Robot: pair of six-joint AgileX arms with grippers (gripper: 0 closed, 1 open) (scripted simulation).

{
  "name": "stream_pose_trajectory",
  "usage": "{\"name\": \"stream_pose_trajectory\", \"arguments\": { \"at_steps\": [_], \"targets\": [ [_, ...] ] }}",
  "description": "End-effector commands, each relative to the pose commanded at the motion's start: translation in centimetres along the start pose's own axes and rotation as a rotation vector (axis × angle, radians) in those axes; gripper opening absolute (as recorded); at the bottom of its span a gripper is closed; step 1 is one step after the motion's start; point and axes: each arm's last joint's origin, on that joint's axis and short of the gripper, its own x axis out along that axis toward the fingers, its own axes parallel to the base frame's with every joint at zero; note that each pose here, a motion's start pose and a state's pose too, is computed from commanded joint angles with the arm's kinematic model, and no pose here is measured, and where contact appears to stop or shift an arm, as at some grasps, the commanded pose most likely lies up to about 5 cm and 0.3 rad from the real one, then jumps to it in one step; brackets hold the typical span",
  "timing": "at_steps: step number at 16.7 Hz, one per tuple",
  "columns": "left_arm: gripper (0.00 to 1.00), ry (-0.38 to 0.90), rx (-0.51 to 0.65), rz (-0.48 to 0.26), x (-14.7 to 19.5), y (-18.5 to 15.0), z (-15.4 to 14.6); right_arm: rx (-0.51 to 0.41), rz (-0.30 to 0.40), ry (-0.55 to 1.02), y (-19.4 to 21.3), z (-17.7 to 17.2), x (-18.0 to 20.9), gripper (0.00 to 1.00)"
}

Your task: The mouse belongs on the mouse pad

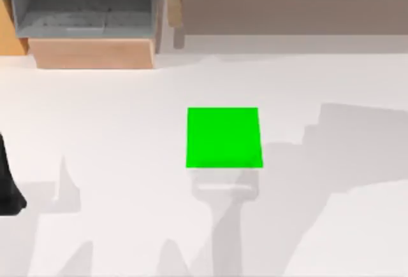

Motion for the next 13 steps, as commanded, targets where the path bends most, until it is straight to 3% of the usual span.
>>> {"name": "stream_pose_trajectory", "arguments": {
  "at_steps": [2,5,9,13],
  "targets": [
    [1.0,0.0,0.0,0.0,0.0,0.0,0.0,-0.221,0.004,0.014,2.3,1.9,0.1,0.0],
    [1.0,0.0,0.0,0.0,0.0,0.0,0.0,-0.654,0.017,0.039,7.2,4.5,0.7,0.0],
    [1.0,0.0,0.0,0.0,0.0,0.0,0.0,-1.363,0.051,0.07,15.6,6.4,1.8,0.0],
    [1.0,0.0,0.0,0.0,0.0,0.0,0.0,-2.088,0.097,0.082,24.8,5.9,3.1,0.0]
  ]
}}
